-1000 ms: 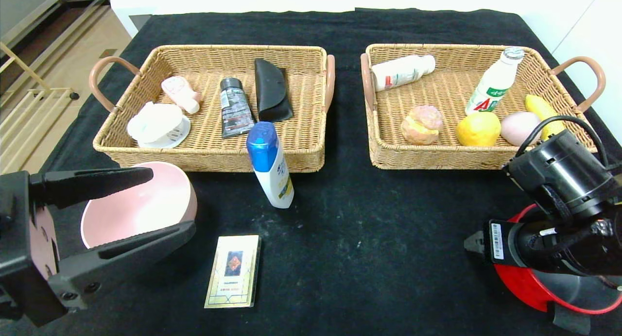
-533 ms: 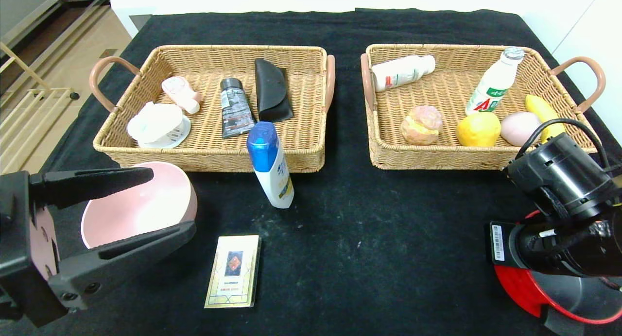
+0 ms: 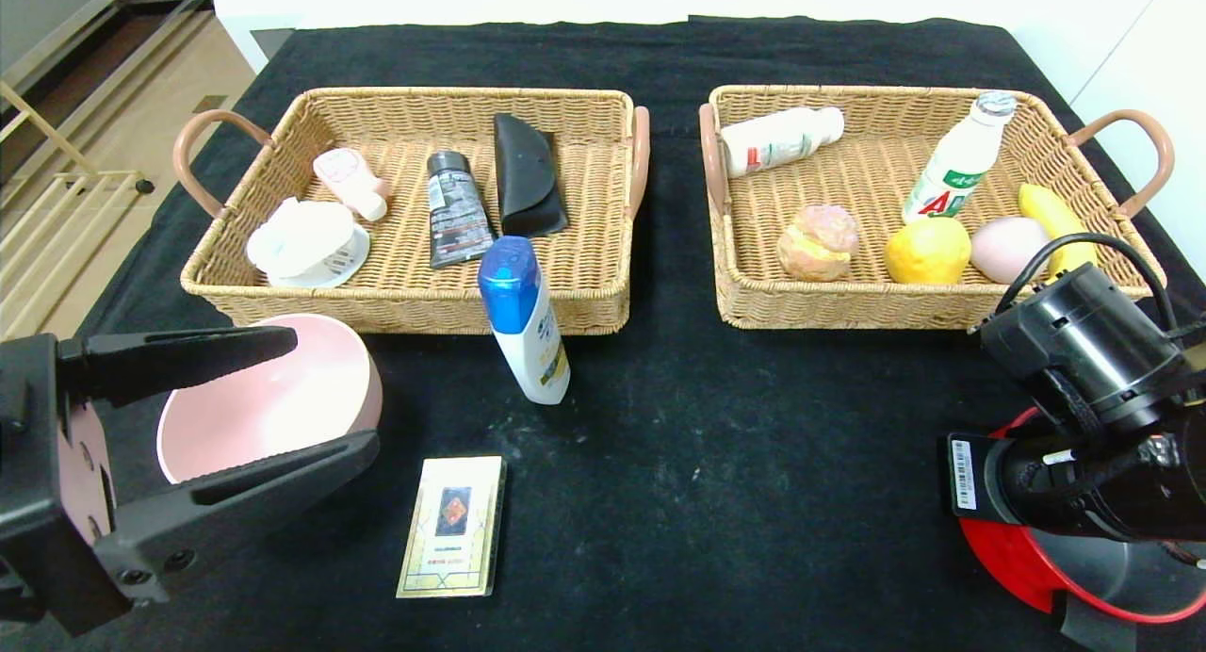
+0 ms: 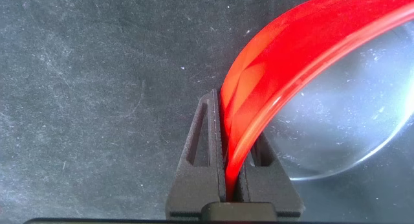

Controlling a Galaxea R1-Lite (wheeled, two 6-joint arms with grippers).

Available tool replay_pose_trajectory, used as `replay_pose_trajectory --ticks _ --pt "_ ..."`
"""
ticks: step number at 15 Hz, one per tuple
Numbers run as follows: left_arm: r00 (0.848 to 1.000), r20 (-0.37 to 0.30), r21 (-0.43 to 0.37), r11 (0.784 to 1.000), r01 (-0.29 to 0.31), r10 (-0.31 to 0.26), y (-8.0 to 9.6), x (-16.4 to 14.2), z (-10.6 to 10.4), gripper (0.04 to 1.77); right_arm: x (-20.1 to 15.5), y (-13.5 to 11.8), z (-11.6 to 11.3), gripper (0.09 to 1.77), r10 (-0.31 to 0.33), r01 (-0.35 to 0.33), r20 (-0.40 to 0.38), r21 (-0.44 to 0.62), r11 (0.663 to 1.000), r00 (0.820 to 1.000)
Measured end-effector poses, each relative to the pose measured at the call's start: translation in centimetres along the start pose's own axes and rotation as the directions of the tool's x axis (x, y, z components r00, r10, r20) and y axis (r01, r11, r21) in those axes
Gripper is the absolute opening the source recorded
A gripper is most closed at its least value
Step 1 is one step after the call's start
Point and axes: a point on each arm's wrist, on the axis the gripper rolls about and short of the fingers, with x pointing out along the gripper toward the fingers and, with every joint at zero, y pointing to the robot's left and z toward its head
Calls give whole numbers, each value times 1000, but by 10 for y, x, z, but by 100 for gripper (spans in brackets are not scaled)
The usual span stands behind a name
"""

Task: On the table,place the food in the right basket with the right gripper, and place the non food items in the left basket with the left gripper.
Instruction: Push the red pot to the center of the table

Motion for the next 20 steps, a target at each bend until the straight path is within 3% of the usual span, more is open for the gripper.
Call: replay_pose_trajectory --ticks 9,15,20 --pt "1000 -2 0 1000 3 -3 0 0 0 172 -3 0 -1 21 5 -5 -1 -8 1000 1000" --pt "1000 1 1 1000 1 -1 0 0 0 172 -29 4 -1 20 55 -53 59 -37 998 997" --pt "1000 -6 3 1000 -4 4 0 1 0 172 -57 28 -9 20 138 -125 90 -133 983 986"
